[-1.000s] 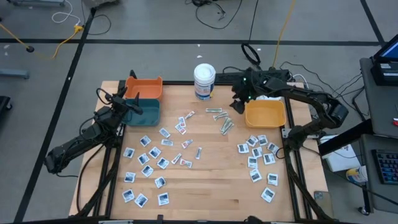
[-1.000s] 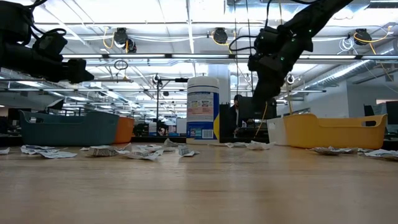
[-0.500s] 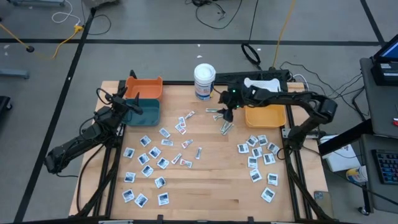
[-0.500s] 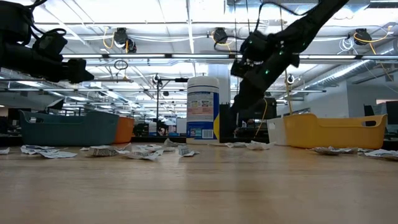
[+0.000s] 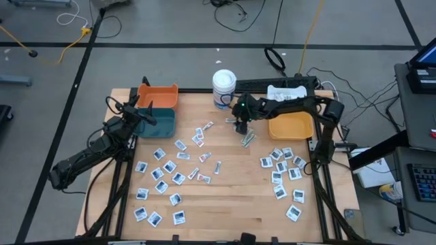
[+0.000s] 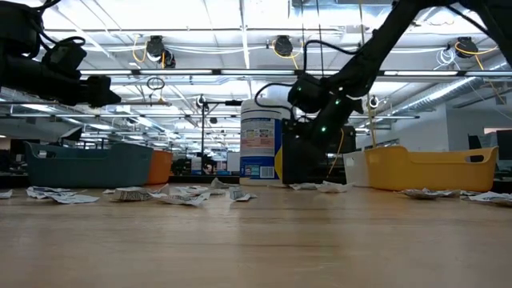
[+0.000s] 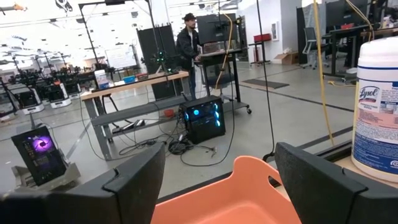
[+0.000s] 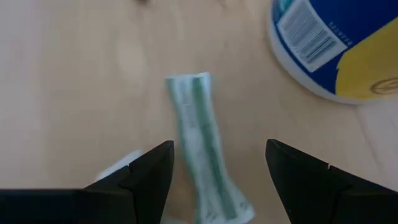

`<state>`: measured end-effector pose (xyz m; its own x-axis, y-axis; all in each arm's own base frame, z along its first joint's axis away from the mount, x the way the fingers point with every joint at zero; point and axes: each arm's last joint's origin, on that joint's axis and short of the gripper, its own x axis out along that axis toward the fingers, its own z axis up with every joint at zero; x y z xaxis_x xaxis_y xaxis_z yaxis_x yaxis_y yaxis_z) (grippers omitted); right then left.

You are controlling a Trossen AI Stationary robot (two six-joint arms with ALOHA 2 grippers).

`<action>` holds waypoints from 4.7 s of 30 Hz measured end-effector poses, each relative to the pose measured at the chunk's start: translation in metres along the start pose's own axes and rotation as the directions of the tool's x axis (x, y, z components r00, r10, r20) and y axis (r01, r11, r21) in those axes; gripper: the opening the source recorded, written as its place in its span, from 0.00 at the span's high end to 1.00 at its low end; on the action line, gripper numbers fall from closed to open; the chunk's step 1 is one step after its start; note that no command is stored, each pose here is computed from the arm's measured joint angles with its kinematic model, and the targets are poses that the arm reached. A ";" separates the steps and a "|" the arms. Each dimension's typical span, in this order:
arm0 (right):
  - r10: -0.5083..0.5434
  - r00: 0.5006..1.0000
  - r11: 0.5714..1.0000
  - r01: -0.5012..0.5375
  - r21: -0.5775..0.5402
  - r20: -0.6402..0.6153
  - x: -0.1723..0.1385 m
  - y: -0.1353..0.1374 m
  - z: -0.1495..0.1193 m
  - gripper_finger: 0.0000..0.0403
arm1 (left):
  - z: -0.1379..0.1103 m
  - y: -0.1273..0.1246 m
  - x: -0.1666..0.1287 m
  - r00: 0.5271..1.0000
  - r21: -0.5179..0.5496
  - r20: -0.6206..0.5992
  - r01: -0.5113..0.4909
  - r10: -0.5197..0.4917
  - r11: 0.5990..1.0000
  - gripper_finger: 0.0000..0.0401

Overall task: Pick & Place First Aid Supplies
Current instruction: Put the green bandage into the white bin

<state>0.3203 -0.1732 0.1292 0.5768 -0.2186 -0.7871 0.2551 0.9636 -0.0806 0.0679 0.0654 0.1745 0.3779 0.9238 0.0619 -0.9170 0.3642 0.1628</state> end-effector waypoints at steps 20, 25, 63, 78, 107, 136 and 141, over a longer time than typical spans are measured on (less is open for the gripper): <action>0.062 0.998 0.994 -0.060 0.092 -0.020 0.007 0.006 -0.001 0.97 | 0.000 0.000 0.000 1.000 0.000 0.000 0.000 0.000 1.000 0.23; 0.066 0.998 0.992 -0.064 0.113 -0.015 0.004 0.011 0.001 0.98 | 0.000 0.000 0.000 1.000 0.000 0.000 0.000 0.000 1.000 0.23; -0.604 0.774 0.532 0.570 0.626 -0.191 -0.157 0.001 -0.018 1.00 | 0.000 0.000 0.000 1.000 0.000 0.000 0.000 0.000 1.000 0.23; -0.554 0.726 0.320 0.637 0.701 -0.407 -0.167 -0.079 -0.076 1.00 | 0.000 0.000 0.000 1.000 0.000 0.000 0.000 0.000 1.000 0.23; -0.373 0.791 0.281 0.595 0.753 -0.486 -0.128 -0.108 -0.104 0.60 | 0.000 0.000 0.000 1.000 0.000 0.000 0.000 0.000 1.000 0.23; -0.169 0.963 0.855 0.249 0.454 -0.209 -0.157 -0.080 -0.011 0.50 | 0.000 0.000 0.000 1.000 0.000 0.000 0.000 0.000 1.000 0.23; -0.068 0.966 0.910 0.164 0.381 -0.251 -0.154 -0.060 -0.009 0.50 | 0.000 0.000 0.000 1.000 0.000 0.000 0.000 0.000 1.000 0.23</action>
<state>0.2087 -0.1957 0.2498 0.3448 -0.2383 -0.9079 0.6223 0.7822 0.0311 0.0679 0.0653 0.1745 0.3780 0.9237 0.0618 -0.9169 0.3643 0.1629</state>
